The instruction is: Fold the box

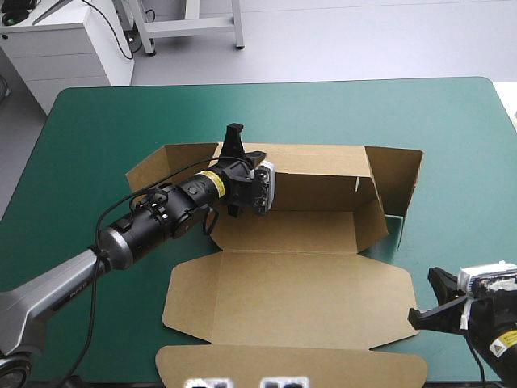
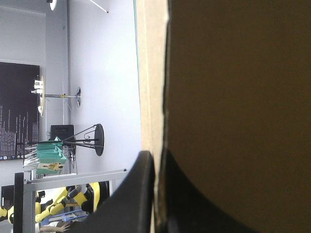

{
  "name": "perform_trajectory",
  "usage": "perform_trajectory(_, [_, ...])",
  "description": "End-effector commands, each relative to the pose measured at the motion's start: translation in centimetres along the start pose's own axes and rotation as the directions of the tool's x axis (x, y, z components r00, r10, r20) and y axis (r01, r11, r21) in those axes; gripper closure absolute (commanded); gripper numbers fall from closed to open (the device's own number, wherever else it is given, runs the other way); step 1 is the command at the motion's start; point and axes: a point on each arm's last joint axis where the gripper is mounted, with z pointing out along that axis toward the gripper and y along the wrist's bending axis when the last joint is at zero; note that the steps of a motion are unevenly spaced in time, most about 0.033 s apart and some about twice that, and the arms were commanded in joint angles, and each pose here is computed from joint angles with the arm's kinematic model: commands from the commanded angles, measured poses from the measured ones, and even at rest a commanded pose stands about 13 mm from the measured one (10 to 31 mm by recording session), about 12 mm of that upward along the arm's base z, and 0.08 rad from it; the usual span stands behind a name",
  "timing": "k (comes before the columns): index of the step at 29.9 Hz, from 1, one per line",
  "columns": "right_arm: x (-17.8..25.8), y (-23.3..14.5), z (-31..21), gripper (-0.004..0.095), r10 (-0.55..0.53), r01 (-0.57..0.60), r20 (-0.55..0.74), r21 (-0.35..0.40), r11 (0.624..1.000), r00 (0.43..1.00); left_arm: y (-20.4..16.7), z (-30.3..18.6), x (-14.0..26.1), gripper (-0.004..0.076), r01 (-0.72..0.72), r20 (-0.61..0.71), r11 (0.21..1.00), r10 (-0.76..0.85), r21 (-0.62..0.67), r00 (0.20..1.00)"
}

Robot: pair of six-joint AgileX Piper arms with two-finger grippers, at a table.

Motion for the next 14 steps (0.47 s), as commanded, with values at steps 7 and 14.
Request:
perform_trajectory(7, [-8.1,0.5,3.0,0.0926,-0.046,0.046,0.015,0.003,0.999,0.999,1.8,-1.3,-0.8,0.0733,0.032,0.043,0.996,-0.029,-0.085,0.999])
perform_trajectory(14, [-13.0,0.5,7.3,0.0926,-0.050,0.050,-0.051,0.006,0.999,0.997,1.8,-1.3,-0.5,0.0732,0.052,0.034,0.995,-0.049,-0.082,0.998])
